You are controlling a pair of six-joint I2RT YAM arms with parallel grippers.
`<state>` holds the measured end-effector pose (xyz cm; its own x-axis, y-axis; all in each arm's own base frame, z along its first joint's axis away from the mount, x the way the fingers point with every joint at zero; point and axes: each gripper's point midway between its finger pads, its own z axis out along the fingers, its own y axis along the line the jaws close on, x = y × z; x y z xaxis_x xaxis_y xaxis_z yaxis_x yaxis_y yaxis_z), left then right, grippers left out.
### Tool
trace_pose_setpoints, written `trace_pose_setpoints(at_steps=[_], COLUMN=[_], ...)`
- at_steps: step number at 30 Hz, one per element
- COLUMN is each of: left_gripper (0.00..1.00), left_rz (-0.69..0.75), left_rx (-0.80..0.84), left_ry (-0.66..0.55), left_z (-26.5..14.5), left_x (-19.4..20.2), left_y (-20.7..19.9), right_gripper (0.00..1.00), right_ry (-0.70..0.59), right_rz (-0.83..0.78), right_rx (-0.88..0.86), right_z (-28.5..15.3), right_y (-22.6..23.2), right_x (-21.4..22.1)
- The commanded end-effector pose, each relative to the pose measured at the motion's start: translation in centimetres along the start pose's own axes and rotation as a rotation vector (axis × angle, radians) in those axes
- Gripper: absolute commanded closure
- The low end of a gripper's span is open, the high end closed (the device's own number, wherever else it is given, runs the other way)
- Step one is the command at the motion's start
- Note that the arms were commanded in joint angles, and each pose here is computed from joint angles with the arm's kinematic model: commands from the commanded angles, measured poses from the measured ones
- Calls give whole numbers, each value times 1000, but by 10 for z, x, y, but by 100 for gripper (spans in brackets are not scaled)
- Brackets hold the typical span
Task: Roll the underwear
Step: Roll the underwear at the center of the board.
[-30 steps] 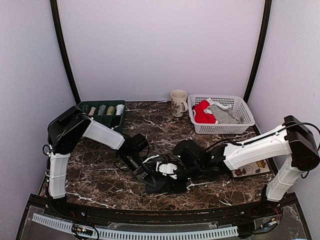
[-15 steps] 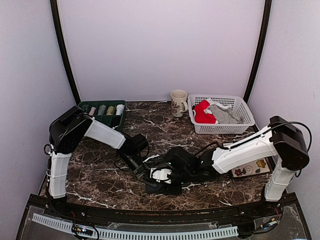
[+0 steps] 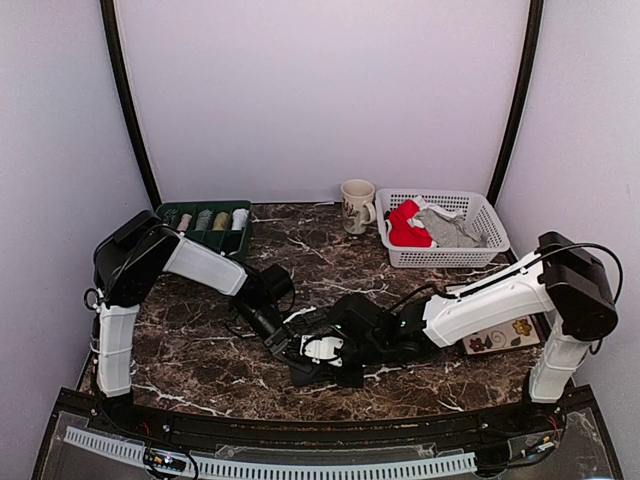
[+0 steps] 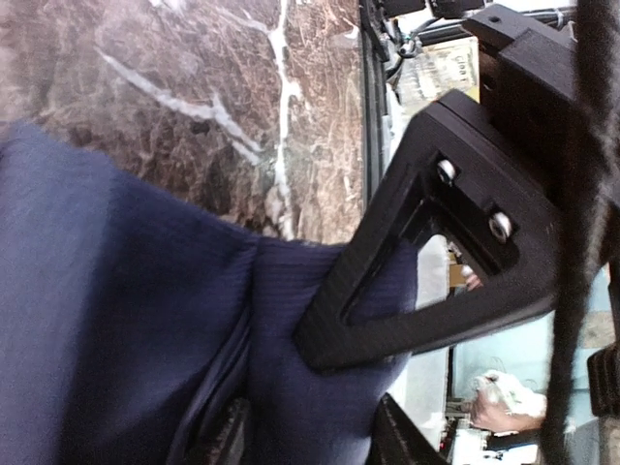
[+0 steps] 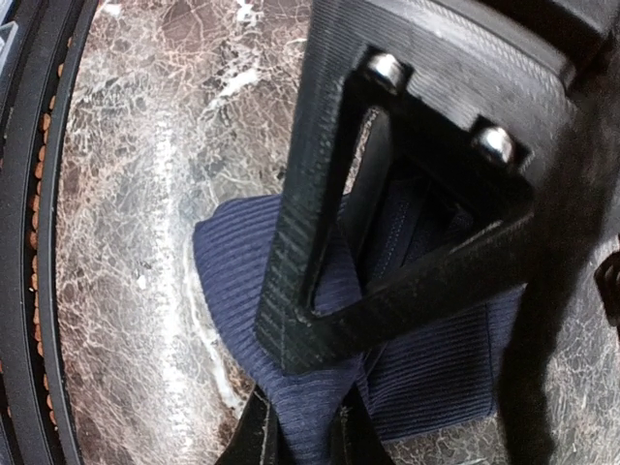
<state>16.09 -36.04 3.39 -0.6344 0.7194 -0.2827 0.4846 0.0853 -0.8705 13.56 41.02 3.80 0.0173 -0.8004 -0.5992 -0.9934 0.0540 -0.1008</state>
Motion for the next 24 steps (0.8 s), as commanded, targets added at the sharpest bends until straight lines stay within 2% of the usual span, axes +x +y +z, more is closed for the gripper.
trace_pose_setpoints(at_steps=[1, 7, 11, 16, 20, 24], left_gripper=[54, 49, 48, 46, 42, 41], left_rz=[36, 146, 255, 367, 466, 595], left_rx=[-175, -387, -576, -703, -768, -806], left_ry=[-81, -274, -371, -474, -471, -382], left_z=[-38, -108, -135, -153, -149, -120], left_x=[-11, -36, -41, -29, -13, 3], left_y=[4, -7, -14, -30, -44, -55], right_gripper=[100, 100, 100, 100, 100, 100], right_ry=[73, 96, 106, 101, 107, 119], right_rz=[100, 271, 432, 630, 725, 810], right_rx=[-132, -265, -359, -496, -569, -631], right_z=[6, 2, -1, -5, 0, 6], right_y=[20, 21, 15, 6, -6, -16], right_x=[21, 12, 5, 1, -3, 0])
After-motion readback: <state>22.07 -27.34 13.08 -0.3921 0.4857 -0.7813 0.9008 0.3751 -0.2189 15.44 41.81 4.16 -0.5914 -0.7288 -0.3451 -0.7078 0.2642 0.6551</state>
